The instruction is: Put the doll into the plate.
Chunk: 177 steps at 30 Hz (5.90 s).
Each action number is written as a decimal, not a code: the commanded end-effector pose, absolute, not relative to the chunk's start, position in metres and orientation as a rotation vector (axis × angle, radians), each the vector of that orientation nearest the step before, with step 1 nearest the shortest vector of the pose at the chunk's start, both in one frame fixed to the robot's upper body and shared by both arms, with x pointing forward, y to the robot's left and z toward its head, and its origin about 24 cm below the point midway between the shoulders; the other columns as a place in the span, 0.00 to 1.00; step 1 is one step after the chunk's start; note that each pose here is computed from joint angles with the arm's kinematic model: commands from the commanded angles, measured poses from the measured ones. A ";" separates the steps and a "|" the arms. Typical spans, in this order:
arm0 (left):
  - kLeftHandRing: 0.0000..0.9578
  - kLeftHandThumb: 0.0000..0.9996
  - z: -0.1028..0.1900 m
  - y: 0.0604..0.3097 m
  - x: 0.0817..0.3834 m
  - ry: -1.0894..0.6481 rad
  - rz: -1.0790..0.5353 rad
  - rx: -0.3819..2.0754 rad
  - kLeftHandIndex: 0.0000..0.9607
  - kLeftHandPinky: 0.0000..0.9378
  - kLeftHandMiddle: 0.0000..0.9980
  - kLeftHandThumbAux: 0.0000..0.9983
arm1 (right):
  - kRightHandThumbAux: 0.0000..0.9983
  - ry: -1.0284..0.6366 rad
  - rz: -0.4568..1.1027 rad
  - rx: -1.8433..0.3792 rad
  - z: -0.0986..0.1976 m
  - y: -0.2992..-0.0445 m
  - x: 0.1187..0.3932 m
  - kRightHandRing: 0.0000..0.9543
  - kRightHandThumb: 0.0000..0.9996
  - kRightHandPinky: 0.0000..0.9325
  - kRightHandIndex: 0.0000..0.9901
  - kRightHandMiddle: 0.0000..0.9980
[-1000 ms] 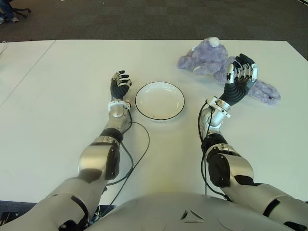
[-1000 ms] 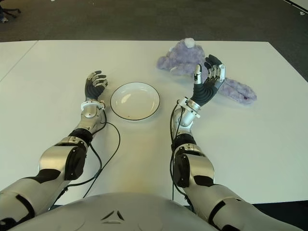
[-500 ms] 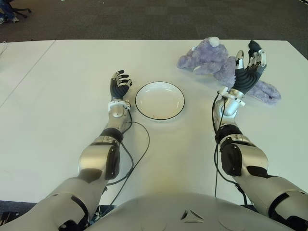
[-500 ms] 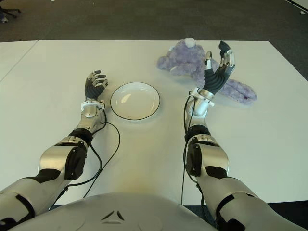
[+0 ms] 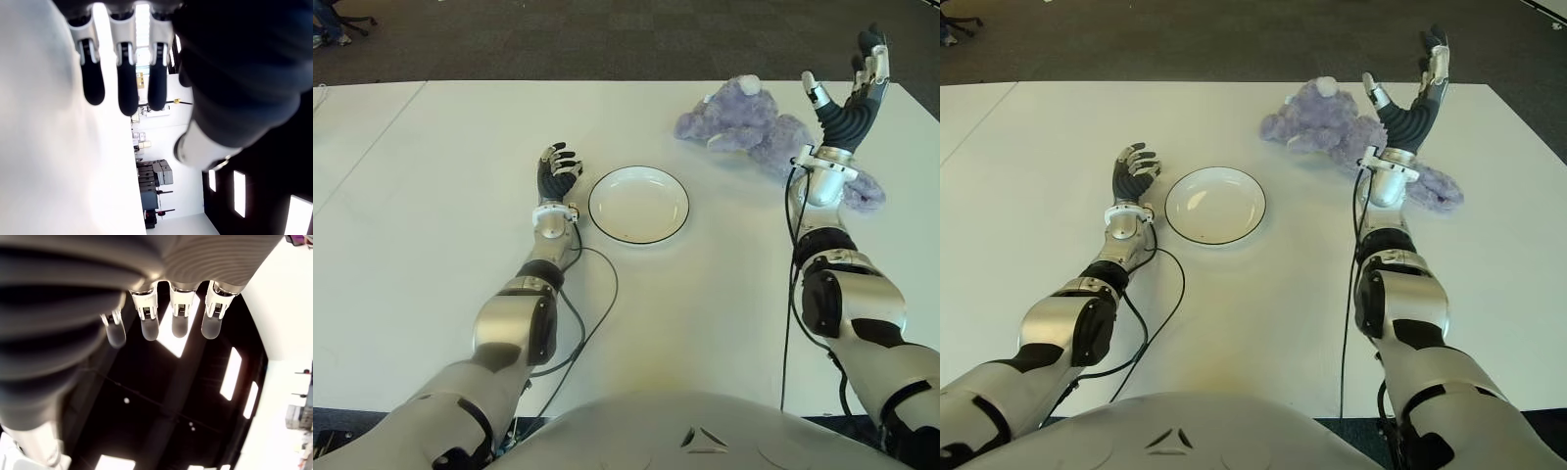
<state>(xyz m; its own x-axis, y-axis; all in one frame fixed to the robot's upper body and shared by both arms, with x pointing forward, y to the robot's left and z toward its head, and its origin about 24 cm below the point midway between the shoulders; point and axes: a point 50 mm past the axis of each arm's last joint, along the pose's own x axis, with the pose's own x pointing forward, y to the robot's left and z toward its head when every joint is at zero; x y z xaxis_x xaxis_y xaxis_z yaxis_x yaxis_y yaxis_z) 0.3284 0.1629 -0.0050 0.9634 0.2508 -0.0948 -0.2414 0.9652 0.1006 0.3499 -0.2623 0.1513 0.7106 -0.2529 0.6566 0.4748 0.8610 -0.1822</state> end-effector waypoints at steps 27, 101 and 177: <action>0.38 0.41 -0.085 0.160 0.260 0.509 0.276 0.058 0.26 0.37 0.36 0.91 | 0.71 0.029 -0.115 -0.866 0.123 -0.311 0.363 0.00 0.23 0.00 0.15 0.01; 0.39 0.34 -0.086 0.153 0.261 0.524 0.267 0.043 0.22 0.41 0.35 0.93 | 0.78 0.431 0.134 -1.005 -0.022 -0.267 0.304 0.01 0.41 0.02 0.26 0.05; 0.38 0.28 -0.086 0.152 0.261 0.524 0.260 0.020 0.20 0.42 0.32 0.89 | 0.72 -0.019 -0.070 -0.736 0.047 -0.295 0.316 0.89 0.70 0.87 0.44 0.84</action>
<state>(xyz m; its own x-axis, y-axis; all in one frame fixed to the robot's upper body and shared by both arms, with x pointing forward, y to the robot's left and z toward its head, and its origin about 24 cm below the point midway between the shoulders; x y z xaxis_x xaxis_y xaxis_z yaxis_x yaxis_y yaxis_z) 0.3290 0.1584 -0.0059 0.9564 0.2669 -0.1189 -0.2631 0.9636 0.0464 0.3190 -0.2965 0.0464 0.9964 -0.0824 0.0207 0.0742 0.7246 -0.6852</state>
